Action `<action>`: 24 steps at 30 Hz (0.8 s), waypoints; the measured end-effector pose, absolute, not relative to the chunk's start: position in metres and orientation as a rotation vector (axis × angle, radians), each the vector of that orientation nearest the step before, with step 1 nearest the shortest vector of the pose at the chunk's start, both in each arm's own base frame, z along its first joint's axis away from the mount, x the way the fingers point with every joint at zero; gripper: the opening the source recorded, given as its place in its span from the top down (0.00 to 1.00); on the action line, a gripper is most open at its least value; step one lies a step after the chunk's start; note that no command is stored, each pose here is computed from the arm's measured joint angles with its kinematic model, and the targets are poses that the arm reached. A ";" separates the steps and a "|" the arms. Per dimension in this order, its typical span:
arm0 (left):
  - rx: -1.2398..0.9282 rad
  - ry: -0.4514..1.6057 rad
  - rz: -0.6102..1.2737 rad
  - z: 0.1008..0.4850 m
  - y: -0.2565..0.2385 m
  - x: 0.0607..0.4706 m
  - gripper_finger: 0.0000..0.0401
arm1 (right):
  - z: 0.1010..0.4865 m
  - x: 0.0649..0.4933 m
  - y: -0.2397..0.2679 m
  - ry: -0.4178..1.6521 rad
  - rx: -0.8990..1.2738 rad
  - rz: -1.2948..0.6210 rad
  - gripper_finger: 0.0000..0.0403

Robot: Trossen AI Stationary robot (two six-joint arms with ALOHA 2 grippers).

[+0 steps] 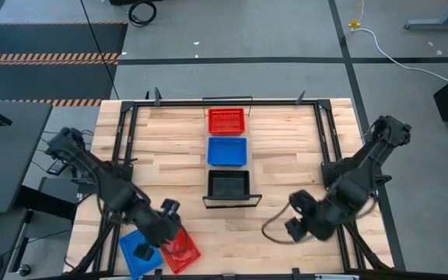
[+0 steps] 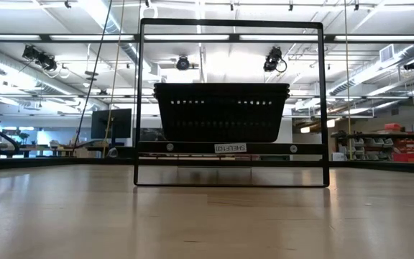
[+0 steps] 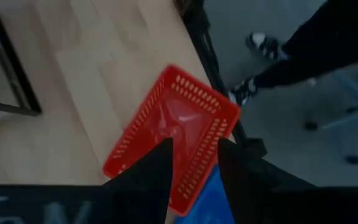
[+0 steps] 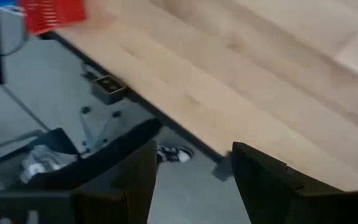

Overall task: Stack baskets on shelf by color
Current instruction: Stack the red bin on the red bins on the shelf

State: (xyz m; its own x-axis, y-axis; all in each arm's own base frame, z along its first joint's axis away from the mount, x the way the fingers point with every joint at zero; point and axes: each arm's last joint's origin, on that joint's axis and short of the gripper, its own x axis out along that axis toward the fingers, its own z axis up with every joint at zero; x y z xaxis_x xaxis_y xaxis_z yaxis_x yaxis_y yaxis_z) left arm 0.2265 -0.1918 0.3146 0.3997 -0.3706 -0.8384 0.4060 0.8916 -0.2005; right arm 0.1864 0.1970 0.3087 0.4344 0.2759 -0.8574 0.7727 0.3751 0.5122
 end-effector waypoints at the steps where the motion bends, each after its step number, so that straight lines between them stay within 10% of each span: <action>1: 0.047 1.068 -0.494 0.310 -0.197 0.227 0.67 | 0.307 0.185 0.204 1.108 1.194 -0.410 0.48; 24: 0.236 1.305 -0.628 0.210 -0.273 0.235 0.50 | 0.256 0.180 0.283 1.162 1.163 -0.308 0.48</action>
State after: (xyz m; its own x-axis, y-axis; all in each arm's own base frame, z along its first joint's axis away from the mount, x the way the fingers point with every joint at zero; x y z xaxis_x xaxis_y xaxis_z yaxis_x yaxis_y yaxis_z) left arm 0.2353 -0.2728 0.2100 0.1266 -0.2976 -0.9463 0.5540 0.8125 -0.1814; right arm 0.1804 0.2829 0.2557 0.4307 0.3491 -0.8322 0.7154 0.4300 0.5507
